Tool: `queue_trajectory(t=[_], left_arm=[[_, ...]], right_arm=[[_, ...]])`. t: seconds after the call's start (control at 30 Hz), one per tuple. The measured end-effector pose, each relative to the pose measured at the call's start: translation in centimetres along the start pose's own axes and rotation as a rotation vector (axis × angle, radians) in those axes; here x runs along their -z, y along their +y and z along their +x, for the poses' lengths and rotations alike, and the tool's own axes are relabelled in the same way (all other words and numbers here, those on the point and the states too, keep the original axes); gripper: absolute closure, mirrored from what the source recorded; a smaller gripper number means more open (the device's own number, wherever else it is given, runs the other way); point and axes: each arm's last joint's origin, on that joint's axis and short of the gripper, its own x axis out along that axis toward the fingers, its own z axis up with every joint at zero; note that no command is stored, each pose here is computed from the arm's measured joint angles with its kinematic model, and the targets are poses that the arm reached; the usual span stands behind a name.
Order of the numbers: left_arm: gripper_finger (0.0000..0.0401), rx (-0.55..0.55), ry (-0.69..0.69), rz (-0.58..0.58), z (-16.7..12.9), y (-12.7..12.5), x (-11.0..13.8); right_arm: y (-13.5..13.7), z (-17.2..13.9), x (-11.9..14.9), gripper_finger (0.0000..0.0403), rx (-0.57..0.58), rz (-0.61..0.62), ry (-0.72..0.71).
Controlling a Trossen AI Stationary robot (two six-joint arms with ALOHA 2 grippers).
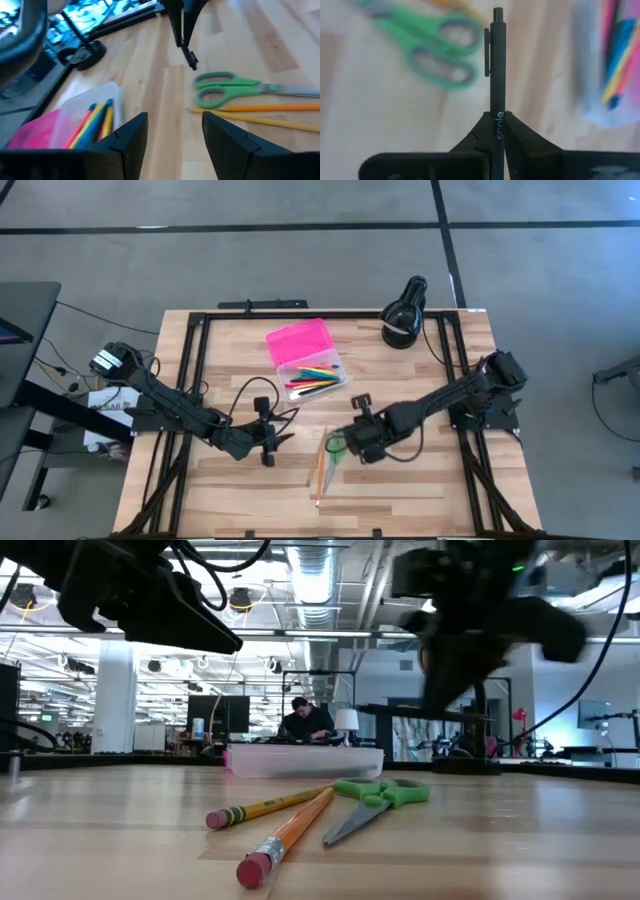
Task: Pick & place school supplies into a supply box
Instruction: Put the black pen into the pink supply box
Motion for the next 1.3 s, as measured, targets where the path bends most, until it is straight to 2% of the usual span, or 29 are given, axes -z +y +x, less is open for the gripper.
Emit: queue_trajectory(t=[0.23, 0.4, 0.53, 0.67, 1.1, 1.3], left_arm=[[0.0218, -0.109, 0.002, 0.029, -0.3, 0.0, 0.1], [0.0218, -0.238, 0.034, 0.082, -0.9, -0.1, 0.6], [0.0218, -0.299, 0.032, 0.105, -1.5, -0.5, 0.8], [0.0218, -0.322, 0.019, 0.124, -2.2, -1.0, 0.9], [0.0218, -0.359, 0.005, 0.152, -2.8, -1.4, 0.9], [0.0218, -0.360, 0.012, 0.162, -2.8, -1.4, 1.1]], right_arm=[[-5.1, 1.5, -1.2, 0.0392, 0.095, 0.016, -0.136], [-8.6, 2.1, -1.6, 0.0392, 0.168, 0.061, -0.236], [-11.0, 2.8, -1.7, 0.0392, 0.163, 0.091, -0.311], [-12.9, 4.3, -1.3, 0.0391, 0.148, 0.138, -0.326], [-15.5, 7.6, 0.2, 0.0389, 0.170, 0.249, -0.285], [-16.1, 8.1, 0.4, 0.0360, 0.178, 0.295, -0.284]])
